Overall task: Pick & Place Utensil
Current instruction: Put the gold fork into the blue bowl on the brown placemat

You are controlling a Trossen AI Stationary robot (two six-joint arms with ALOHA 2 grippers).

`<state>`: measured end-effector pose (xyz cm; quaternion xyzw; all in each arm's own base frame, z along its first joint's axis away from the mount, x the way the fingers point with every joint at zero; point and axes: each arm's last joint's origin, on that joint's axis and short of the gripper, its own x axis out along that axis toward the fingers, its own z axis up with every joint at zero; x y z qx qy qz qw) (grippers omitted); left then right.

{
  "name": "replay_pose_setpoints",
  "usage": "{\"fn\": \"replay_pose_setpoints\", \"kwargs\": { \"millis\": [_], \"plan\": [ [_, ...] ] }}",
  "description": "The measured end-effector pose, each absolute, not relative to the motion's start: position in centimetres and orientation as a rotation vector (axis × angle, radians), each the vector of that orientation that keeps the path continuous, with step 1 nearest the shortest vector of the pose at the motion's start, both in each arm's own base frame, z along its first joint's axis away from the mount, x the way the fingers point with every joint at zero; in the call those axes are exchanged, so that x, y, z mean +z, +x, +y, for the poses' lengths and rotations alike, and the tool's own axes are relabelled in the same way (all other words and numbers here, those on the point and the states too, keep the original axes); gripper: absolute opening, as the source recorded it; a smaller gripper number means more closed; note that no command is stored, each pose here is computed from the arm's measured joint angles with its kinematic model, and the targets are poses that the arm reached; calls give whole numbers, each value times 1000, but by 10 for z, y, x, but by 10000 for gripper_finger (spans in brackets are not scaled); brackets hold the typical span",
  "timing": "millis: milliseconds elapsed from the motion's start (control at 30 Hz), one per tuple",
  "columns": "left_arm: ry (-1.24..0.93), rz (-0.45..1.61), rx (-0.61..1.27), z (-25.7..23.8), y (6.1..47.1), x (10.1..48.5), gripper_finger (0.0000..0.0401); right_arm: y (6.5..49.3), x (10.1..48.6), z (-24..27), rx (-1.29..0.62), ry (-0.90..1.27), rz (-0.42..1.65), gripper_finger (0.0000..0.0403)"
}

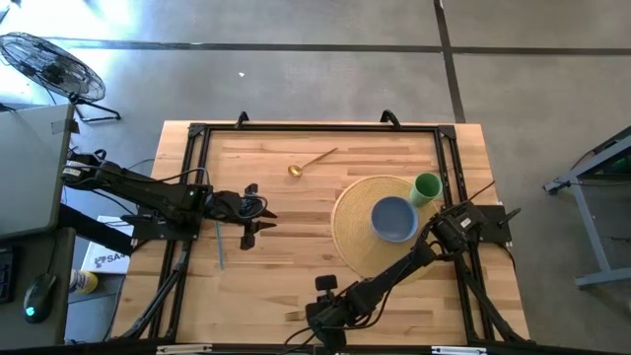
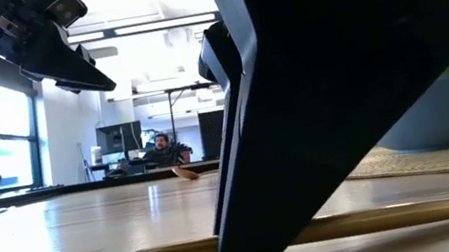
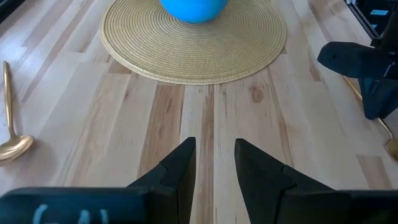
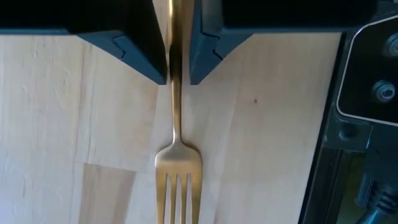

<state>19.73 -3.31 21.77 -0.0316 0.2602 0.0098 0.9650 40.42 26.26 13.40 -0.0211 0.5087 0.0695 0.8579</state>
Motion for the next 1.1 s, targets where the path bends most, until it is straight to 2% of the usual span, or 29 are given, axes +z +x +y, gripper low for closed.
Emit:
{"fn": "replay_pose_setpoints", "kwargs": {
  "millis": [267, 600, 867, 1100],
  "plan": [
    [-65, 527, 20, -33, 197, 218, 108, 404, 134, 262, 133, -32, 1068, 11],
    [-93, 529, 25, -33, 197, 217, 108, 403, 140, 259, 18, 16, 1040, 13],
    [-91, 536, 26, -33, 197, 217, 108, 382, 189, 244, -213, 148, 1034, 15],
    [-96, 538, 13, -33, 197, 217, 108, 339, 244, 223, -480, 234, 1045, 10]
  ]
}}
